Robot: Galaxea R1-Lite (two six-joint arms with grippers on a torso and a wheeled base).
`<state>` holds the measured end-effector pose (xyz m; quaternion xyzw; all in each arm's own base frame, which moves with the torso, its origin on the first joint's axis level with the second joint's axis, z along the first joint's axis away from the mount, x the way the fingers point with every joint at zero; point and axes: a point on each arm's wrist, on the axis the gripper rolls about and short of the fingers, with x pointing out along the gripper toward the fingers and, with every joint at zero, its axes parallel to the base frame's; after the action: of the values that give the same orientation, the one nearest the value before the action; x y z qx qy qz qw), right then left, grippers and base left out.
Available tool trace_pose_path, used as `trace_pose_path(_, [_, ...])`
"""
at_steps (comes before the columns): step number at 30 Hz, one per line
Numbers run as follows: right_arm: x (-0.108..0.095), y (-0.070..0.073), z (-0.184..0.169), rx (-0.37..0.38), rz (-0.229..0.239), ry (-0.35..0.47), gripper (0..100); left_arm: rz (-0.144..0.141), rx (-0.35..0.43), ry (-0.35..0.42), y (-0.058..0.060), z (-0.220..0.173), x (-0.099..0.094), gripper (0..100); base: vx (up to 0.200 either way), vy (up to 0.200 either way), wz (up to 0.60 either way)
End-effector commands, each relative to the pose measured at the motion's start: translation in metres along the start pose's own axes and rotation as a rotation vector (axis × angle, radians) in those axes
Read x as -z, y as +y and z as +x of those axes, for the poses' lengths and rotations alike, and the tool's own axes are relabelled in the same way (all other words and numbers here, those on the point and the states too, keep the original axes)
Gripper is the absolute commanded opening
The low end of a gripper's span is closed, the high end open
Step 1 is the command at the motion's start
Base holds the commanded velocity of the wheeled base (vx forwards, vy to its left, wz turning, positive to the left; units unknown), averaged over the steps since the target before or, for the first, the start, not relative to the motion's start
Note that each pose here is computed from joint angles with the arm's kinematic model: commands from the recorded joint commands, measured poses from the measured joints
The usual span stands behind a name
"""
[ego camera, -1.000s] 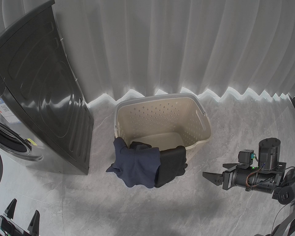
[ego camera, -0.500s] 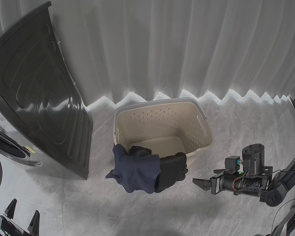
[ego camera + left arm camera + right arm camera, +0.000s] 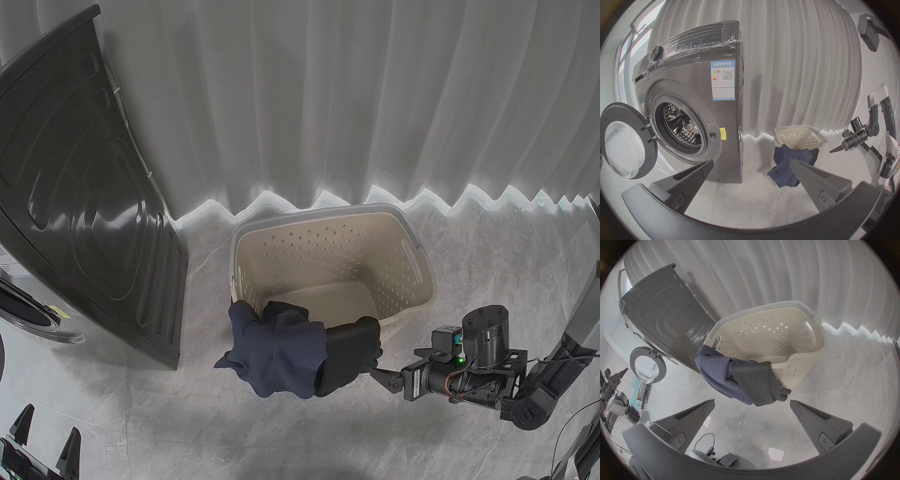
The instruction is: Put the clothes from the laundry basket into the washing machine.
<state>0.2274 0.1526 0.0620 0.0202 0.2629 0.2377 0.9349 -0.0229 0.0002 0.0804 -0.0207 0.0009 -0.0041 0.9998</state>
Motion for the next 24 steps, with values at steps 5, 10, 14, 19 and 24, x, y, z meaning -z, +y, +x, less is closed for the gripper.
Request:
trace_pose_path(5, [-0.004,0.009,0.021,-0.022,-0.008,-0.012,100,-0.001,-0.001,0.0,0.0,0.0,0.005,100,0.0,0.0,0.0])
trace_pose_path(10, [-0.007,0.011,0.03,-0.025,-0.008,-0.022,100,-0.006,-0.001,0.0,0.0,0.0,0.005,100,0.0,0.0,0.0])
trace_pose_path(14, [-0.01,0.012,0.047,-0.018,-0.008,-0.033,100,-0.008,-0.002,0.0,0.0,0.0,0.005,100,0.0,0.0,0.0])
trace_pose_path(19, [-0.012,0.01,0.066,-0.003,-0.002,-0.042,100,-0.008,-0.001,0.0,0.0,0.0,0.005,100,0.0,0.0,0.0])
trace_pose_path(24, [-0.01,0.005,0.083,0.012,0.002,-0.037,100,-0.009,-0.001,0.0,0.0,0.0,0.005,100,0.0,0.0,0.0])
